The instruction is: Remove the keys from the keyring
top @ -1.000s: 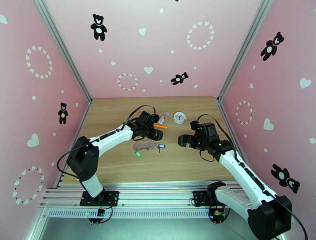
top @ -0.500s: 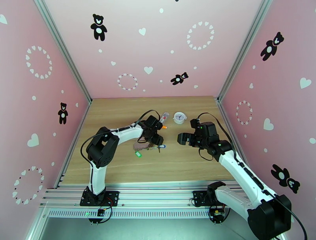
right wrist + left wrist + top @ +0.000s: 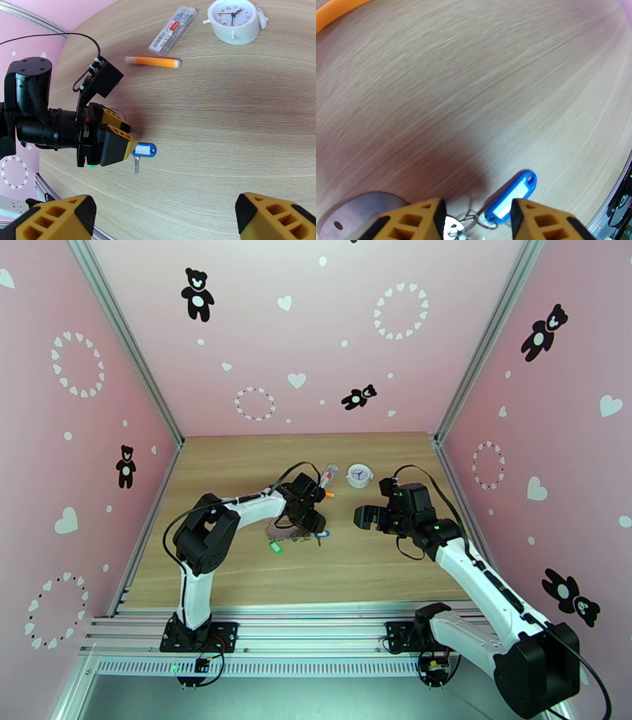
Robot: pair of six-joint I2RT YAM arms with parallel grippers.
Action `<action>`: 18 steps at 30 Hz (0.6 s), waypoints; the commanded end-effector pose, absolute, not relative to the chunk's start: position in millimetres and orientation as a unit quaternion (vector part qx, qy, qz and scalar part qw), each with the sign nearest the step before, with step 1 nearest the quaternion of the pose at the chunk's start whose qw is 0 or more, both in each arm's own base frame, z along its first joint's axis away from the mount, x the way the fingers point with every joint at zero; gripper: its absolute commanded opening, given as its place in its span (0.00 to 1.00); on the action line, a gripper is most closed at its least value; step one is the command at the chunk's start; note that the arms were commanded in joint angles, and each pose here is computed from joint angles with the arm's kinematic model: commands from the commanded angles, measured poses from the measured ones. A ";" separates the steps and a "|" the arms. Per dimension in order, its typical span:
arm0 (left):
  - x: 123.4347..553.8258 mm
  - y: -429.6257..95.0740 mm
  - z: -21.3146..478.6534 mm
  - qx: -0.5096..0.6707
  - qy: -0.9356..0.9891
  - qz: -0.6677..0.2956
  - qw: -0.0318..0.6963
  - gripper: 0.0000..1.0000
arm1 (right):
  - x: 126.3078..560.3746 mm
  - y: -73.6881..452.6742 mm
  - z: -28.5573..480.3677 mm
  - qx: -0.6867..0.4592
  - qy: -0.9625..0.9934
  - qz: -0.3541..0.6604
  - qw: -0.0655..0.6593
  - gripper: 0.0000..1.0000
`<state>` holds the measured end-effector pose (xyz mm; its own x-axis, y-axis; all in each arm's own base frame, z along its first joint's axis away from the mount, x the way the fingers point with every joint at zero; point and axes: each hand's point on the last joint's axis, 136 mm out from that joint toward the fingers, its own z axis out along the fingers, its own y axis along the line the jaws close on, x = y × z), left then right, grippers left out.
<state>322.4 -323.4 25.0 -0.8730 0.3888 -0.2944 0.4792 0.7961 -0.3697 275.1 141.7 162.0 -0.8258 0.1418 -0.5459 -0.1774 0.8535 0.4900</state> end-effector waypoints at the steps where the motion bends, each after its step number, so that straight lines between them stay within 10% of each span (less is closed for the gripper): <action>1: 311.4 -326.0 30.8 0.242 0.935 -0.241 0.096 0.46 | 276.5 143.6 168.4 -0.011 0.912 0.274 0.304 0.99; 18: 305.8 -321.1 57.5 0.274 0.922 -0.243 0.122 0.46 | 275.8 142.1 175.1 -0.006 0.908 0.277 0.314 0.99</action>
